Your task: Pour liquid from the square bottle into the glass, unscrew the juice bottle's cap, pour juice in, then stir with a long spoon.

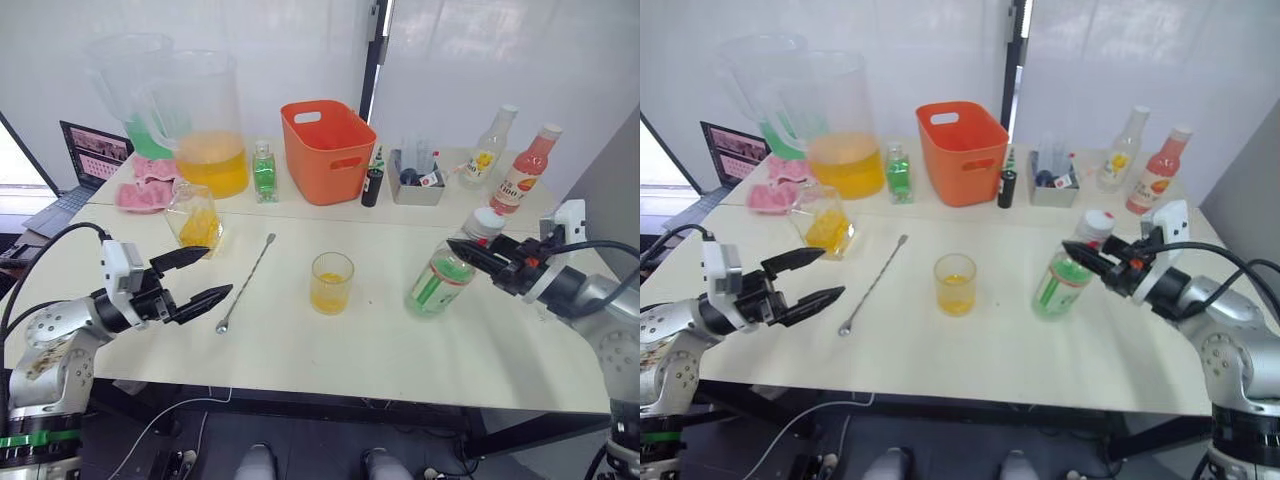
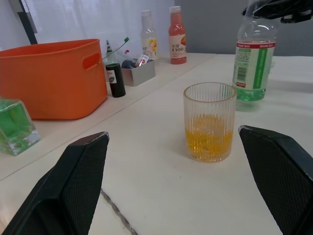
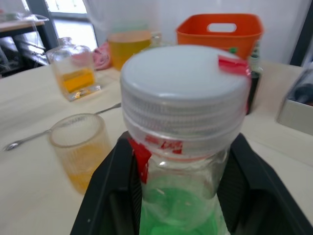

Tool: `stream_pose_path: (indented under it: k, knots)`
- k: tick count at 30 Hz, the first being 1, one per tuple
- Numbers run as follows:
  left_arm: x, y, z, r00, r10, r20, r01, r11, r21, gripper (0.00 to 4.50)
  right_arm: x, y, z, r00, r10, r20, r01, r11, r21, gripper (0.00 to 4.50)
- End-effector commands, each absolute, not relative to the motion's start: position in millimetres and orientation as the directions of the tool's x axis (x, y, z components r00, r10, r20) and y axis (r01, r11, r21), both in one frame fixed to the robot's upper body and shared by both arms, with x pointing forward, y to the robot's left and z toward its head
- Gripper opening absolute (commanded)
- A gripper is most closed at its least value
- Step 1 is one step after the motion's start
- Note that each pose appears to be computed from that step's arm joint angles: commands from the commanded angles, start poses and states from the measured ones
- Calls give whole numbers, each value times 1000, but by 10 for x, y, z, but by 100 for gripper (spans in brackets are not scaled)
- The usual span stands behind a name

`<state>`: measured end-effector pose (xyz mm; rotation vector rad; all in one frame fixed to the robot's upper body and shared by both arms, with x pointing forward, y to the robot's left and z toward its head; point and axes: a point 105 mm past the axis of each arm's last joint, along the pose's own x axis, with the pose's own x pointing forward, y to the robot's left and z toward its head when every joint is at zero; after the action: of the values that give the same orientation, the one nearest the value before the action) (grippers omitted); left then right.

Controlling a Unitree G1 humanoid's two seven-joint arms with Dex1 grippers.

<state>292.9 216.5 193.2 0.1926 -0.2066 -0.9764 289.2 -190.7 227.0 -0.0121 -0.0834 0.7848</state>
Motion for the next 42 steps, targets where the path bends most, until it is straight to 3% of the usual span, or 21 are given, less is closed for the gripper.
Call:
stream_pose_path:
  k: [1,6,9,16,29,31,37,42]
  knots:
    - [2926,2037,1959,469,-879,80,839,472,269,450,2549,-1500,2464,588,799,126,-798,598,-71,145]
    - [2934,1987,1914,436,-898,58,861,435,263,450,2447,-1328,2457,558,821,120,-822,566,-54,145]
    - [2902,1871,1854,371,-928,24,896,364,255,450,2397,-913,2402,506,857,96,-847,515,-131,145]
    - [2757,1851,1814,324,-946,-20,919,309,243,450,2495,-514,2195,495,865,74,-853,501,-147,145]
    - [2670,1902,1784,341,-939,-40,916,322,241,450,2582,-420,2102,482,873,65,-861,487,-149,145]
    - [2659,1908,1770,343,-939,-42,916,324,239,450,2564,-417,2088,471,880,60,-869,475,-139,246]
    - [2661,1904,1745,345,-938,-42,916,327,233,450,2519,-487,2147,429,902,47,-888,431,-162,443]
    - [2668,1880,1752,339,-940,-30,921,326,213,450,2513,-731,2140,380,924,-45,-904,361,-230,443]
